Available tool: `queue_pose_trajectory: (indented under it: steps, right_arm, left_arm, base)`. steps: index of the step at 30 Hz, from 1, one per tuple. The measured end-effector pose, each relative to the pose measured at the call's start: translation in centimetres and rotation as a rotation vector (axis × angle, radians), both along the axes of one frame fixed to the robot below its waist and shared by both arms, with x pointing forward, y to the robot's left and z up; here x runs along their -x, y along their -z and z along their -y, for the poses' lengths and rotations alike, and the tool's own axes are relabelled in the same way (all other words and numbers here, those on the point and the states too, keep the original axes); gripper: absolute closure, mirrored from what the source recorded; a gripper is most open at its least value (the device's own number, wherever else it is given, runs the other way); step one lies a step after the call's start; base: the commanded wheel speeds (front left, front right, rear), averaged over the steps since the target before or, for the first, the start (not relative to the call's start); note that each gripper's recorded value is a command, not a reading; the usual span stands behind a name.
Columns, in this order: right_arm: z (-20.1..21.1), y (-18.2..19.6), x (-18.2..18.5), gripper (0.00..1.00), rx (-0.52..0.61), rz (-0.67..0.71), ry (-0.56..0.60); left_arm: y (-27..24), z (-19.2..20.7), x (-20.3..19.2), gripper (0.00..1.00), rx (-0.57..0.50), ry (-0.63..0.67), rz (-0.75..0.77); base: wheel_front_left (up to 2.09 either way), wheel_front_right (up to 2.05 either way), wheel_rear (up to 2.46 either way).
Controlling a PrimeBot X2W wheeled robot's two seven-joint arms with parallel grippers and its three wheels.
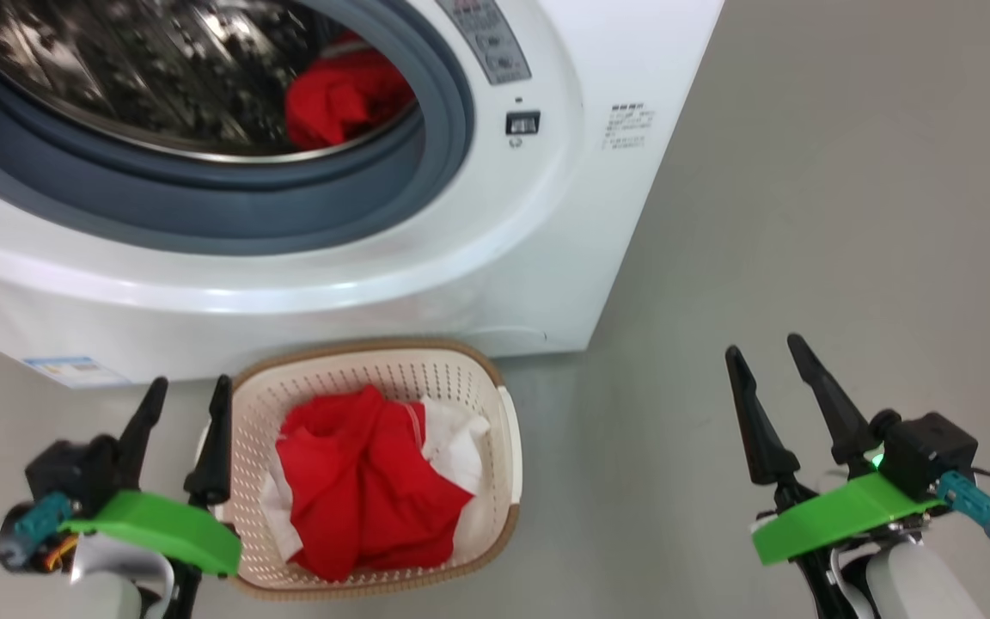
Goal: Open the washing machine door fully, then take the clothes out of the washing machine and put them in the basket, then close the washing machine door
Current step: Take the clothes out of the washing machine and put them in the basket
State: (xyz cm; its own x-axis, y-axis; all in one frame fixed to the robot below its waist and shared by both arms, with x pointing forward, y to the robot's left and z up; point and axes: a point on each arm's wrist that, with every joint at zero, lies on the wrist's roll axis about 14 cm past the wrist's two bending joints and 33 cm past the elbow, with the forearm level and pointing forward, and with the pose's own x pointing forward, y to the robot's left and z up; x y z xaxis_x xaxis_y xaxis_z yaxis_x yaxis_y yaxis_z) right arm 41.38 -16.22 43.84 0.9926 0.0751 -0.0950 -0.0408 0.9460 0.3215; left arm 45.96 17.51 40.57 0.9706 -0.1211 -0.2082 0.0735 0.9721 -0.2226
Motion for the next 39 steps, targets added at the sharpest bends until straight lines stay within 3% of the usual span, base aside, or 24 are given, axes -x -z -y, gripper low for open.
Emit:
queue_pose_trajectory:
  steps: [20, 29, 39]
  right_arm:
    - [0.7, -2.2, 4.4, 0.00, 0.006, 0.045, -0.001]
    - [1.7, -2.3, 6.1, 0.00, 0.003, 0.045, 0.028]
    - [2.0, -2.1, 6.6, 0.00, -0.004, 0.038, 0.037]
  left_arm:
    - [-7.0, -2.3, 7.2, 0.00, -0.053, -0.079, 0.204]
    - [-6.9, -3.1, 10.3, 0.00, -0.054, -0.120, 0.201]
    - [-7.3, -3.0, 10.9, 0.00, -0.048, -0.129, 0.212]
  base:
    - [0.00, 0.00, 0.00]
    - [0.00, 0.00, 0.00]
    - [0.00, 0.00, 0.00]
